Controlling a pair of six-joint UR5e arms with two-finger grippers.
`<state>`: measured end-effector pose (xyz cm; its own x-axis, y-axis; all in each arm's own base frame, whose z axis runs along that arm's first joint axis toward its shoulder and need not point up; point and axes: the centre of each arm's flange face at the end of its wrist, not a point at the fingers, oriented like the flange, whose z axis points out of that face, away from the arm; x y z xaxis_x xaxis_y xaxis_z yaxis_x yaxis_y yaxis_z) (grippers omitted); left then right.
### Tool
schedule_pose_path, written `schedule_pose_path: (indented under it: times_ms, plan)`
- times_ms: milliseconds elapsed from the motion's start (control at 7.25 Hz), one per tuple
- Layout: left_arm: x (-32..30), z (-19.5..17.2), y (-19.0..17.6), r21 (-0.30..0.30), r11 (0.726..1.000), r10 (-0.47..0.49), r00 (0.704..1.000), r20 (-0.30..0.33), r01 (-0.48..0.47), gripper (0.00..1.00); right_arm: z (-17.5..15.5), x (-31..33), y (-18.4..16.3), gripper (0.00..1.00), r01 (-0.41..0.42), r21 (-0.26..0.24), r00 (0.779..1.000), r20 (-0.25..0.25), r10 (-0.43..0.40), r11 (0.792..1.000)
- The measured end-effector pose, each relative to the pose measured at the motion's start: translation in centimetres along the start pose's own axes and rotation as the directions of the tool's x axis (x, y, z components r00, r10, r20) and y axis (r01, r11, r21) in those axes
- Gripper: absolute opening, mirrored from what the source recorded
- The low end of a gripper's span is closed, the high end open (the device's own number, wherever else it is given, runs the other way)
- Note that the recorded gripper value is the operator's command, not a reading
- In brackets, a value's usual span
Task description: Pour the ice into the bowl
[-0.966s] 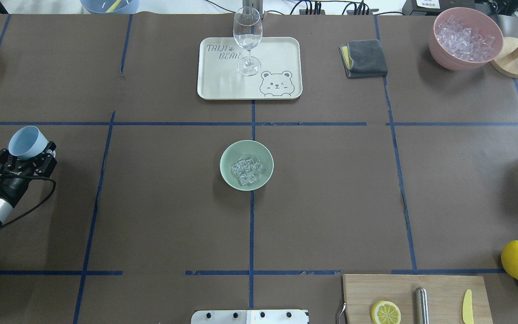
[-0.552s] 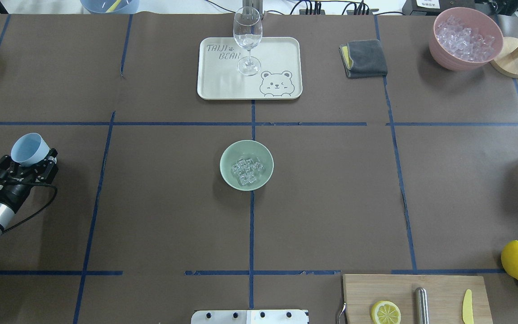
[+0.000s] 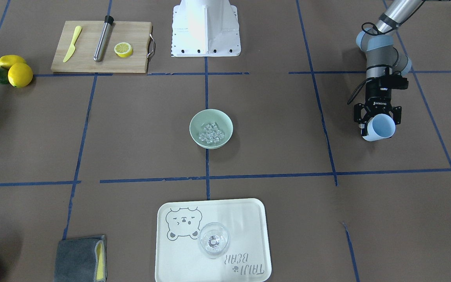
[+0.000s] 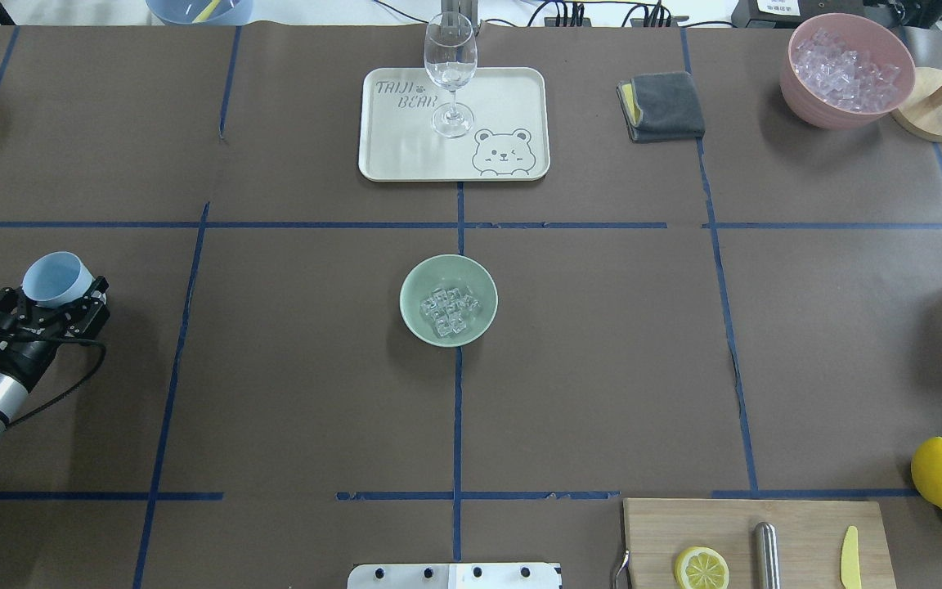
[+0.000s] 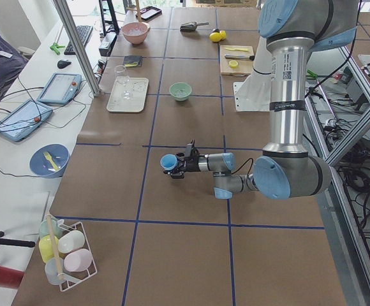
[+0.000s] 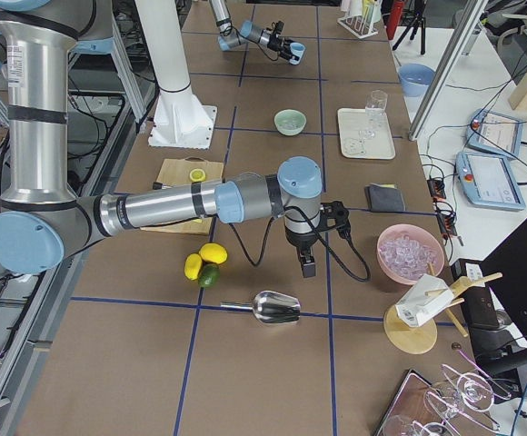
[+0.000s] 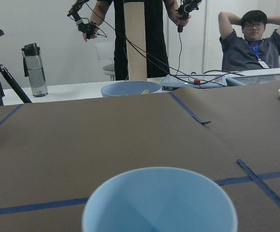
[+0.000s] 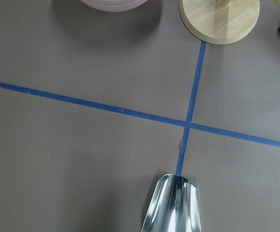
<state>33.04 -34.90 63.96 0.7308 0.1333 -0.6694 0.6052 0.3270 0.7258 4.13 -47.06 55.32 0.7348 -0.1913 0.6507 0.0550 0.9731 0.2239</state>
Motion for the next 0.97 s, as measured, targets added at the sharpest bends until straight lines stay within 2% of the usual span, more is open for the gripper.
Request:
schedule_pose_path:
  times_ms: [552,690,966]
  plan:
    - [0.1,-0.9,-1.6,0.023,1.000,-0.005,1.000,-0.023,0.006,1.00,0.0,0.0,-0.1,1.00,-0.001,0.000,1.000,0.000,0.001,1.000]
    - [0.0,-1.7,-2.8,0.041,0.999,-0.018,0.999,-0.038,0.020,1.00,0.0,0.0,-0.1,1.00,-0.002,0.001,1.000,0.000,0.002,1.000]
    - [-0.3,-3.2,-5.3,0.121,0.992,-0.019,0.998,-0.066,0.027,1.00,0.0,0.0,-0.1,1.00,-0.003,0.001,1.000,0.000,0.003,1.000]
